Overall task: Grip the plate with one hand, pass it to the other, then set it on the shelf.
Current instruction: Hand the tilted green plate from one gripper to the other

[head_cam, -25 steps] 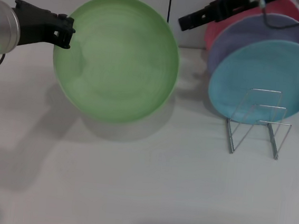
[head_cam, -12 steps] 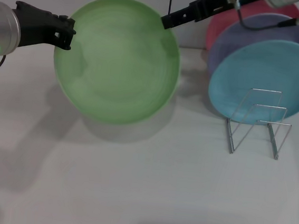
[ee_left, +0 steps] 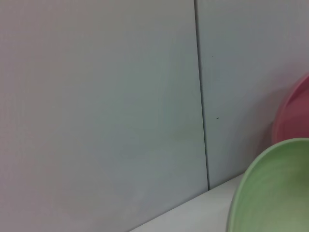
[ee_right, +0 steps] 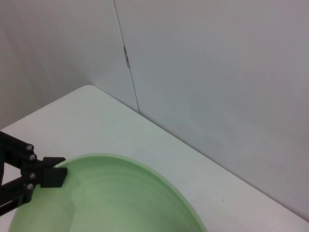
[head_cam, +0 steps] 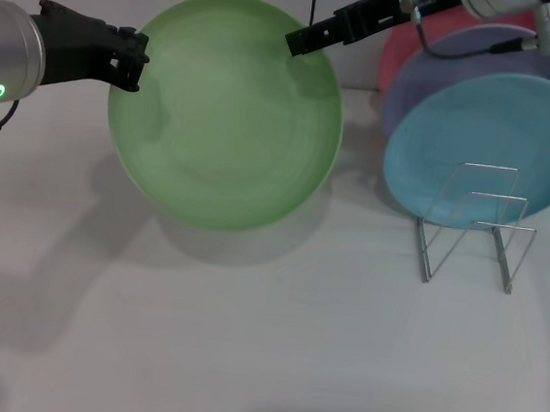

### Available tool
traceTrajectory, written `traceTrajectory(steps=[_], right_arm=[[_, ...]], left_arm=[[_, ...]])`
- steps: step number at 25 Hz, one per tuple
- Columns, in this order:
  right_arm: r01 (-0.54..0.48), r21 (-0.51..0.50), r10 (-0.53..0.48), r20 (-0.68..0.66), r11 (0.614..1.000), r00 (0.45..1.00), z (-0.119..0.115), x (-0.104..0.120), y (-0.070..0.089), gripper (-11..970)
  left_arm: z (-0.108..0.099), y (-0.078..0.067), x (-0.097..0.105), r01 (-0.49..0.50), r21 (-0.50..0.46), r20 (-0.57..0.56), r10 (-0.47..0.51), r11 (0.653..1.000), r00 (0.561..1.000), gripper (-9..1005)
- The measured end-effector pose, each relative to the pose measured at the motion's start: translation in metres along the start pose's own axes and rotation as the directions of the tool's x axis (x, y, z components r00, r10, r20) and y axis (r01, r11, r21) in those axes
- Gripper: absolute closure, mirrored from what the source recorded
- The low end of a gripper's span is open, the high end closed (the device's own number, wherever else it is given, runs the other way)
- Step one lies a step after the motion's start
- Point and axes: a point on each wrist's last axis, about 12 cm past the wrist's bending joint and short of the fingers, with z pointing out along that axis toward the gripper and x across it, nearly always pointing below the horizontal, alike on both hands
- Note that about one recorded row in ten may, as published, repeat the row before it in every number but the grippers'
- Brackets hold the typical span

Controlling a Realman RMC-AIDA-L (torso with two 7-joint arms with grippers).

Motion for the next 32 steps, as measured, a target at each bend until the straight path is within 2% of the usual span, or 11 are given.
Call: traceTrajectory(steps=[15,20,32], right_arm=[[0.020,-0.015,-0.020,-0.023,1.000,1.000,0.012,0.000,0.004,150],[0.022,-0.020,-0.022,-0.034,1.000,0.999,0.015,0.001,0.005,277],[0.023,-0.019,-0.023,-0.040,1.000,0.999,0.016,0.002,0.005,409]], left_arm=[[0.000,-0.001,-0.001,-0.001,0.005,0.000,0.001,1.000,1.000,962],[-0.001,-0.002,-0.001,0.002,0.011,0.003,-0.002,1.000,1.000,962],[-0.001,-0.002,0.000,0.007,0.015,0.000,-0.007,1.000,1.000,962]])
